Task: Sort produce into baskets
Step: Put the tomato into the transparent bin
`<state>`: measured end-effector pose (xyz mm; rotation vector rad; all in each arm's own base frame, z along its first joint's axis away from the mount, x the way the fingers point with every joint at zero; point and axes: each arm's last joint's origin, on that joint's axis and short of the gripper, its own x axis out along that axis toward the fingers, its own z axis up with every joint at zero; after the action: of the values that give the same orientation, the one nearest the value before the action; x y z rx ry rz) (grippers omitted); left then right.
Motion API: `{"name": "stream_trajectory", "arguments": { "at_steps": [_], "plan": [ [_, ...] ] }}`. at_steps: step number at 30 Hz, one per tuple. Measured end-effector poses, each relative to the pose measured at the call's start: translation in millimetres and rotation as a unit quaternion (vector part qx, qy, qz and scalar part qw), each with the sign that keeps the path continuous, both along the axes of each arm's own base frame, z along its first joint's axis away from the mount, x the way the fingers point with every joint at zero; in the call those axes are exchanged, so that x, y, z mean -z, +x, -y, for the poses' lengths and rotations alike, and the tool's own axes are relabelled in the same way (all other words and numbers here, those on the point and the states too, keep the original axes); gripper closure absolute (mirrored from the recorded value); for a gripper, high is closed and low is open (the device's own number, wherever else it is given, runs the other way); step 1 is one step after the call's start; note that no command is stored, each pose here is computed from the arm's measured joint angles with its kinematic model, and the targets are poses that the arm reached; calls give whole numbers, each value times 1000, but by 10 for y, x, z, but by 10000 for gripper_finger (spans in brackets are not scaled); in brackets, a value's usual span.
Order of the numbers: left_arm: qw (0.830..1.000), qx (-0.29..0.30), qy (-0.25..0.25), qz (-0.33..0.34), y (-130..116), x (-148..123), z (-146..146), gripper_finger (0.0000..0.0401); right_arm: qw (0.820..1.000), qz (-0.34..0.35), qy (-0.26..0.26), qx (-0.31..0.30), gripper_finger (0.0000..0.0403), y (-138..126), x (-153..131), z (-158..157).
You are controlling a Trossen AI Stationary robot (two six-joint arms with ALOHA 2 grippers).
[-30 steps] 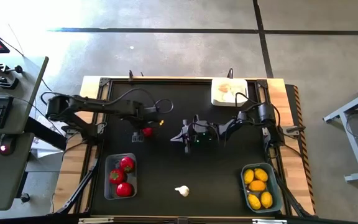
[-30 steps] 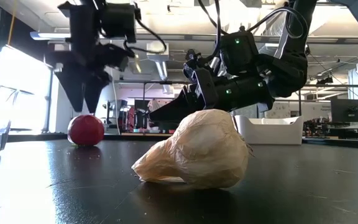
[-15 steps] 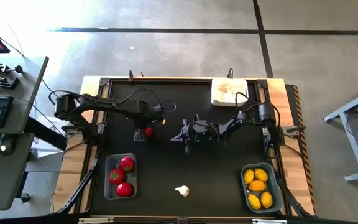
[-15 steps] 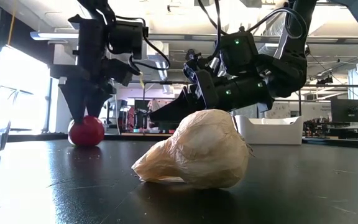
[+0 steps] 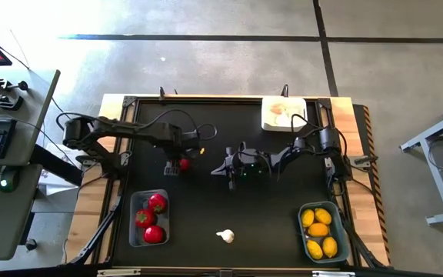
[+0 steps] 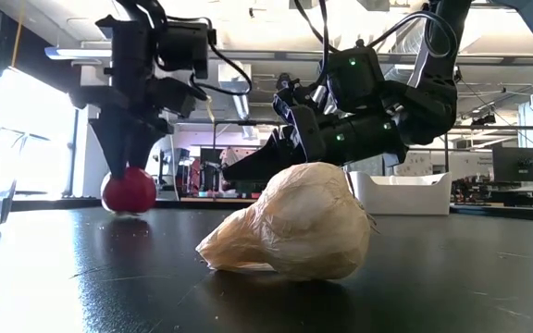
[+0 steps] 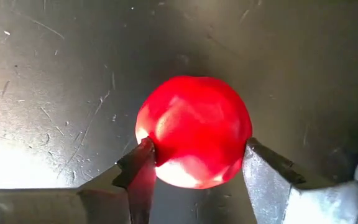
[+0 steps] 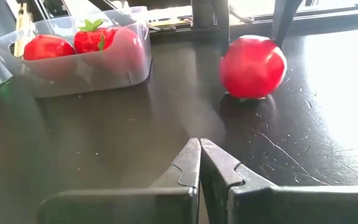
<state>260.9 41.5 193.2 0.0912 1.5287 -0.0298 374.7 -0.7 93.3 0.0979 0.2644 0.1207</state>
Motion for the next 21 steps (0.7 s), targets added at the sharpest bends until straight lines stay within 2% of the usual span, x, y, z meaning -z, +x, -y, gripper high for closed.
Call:
{"name": "stream_trajectory", "arguments": {
  "at_steps": [8, 13, 18, 21],
  "plan": [
    [999, 32, 0, -2, -92, -196, 226, 225, 1000, -1, 0, 1, 403, 0, 2, 0],
    [999, 43, -7, 8, -121, -545, 492, 226, 1000, -3, -4, 0, 403, -1, 6, 0],
    [997, 48, -40, 36, -167, -911, 847, 226, 1000, -5, -8, 9, 403, -2, 11, 6],
    [996, 36, -59, 51, -230, -1014, 1074, 226, 1000, -4, -12, 8, 403, -2, 11, 7]
  ]
}}
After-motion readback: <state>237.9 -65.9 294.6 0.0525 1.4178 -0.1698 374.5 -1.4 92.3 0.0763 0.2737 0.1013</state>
